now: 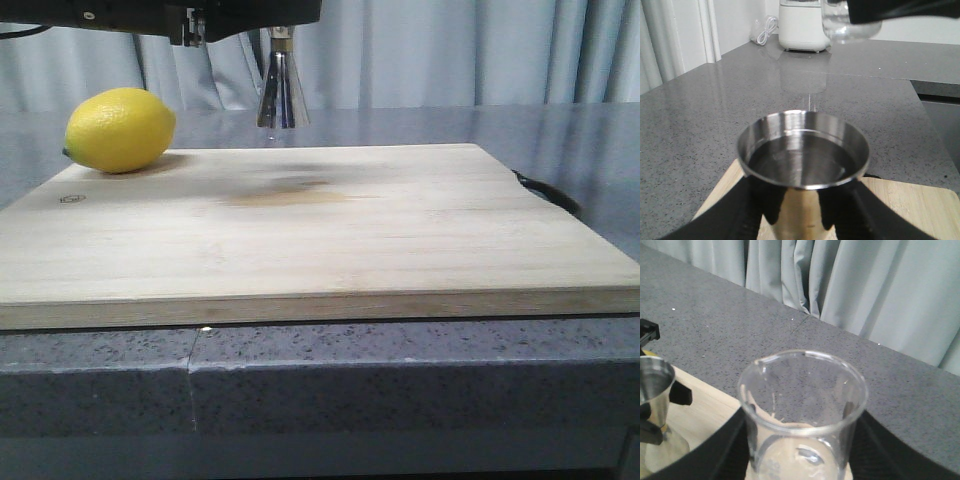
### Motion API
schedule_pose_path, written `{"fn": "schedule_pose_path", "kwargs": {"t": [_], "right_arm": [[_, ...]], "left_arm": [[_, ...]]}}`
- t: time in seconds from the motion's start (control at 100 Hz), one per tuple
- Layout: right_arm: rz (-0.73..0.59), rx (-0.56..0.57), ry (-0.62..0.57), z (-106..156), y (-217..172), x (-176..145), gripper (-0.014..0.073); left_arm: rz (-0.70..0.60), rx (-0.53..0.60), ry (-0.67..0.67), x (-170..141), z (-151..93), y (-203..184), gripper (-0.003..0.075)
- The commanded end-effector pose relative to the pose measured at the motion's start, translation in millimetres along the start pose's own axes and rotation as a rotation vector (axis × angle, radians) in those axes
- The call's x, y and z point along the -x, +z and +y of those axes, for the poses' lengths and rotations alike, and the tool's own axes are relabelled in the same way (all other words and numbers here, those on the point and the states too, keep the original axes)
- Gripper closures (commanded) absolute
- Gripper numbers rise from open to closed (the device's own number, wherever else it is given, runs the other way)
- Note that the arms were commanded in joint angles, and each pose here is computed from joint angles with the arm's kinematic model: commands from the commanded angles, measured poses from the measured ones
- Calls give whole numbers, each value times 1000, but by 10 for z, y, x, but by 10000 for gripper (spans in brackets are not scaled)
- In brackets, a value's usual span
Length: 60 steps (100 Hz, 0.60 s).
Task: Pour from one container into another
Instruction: 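Tilt the beaker upright with the right gripper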
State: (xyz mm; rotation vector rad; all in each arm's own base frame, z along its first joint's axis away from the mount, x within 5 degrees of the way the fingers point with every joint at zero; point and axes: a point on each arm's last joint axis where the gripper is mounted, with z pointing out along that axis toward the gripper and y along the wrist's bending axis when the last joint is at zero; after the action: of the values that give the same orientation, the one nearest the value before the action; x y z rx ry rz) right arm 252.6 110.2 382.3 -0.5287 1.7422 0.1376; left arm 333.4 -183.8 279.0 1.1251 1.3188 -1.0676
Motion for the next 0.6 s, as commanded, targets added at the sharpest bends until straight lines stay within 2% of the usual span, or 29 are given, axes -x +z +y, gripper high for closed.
{"fn": "schedule_pose_path", "kwargs": {"t": [0.0,0.21,0.35,0.45,0.59], "right_arm": [[-221,-15,51,-19,-117,48,302],[-293,-5,64,70,-57,-392,302],[-325,-36,103,35,-7,-624,302],[-325,-77,138,-35,50,-767,302],[-297,-80,141,-35,181,-895,302]], "left_arm": [[-163,-26,34,404,-93,-31,478],[-163,-26,34,404,-93,-31,478],[-163,-26,34,404,-93,-31,478],[-163,-26,34,404,-93,-31,478],[-163,-26,34,404,-93,-31,478]]}}
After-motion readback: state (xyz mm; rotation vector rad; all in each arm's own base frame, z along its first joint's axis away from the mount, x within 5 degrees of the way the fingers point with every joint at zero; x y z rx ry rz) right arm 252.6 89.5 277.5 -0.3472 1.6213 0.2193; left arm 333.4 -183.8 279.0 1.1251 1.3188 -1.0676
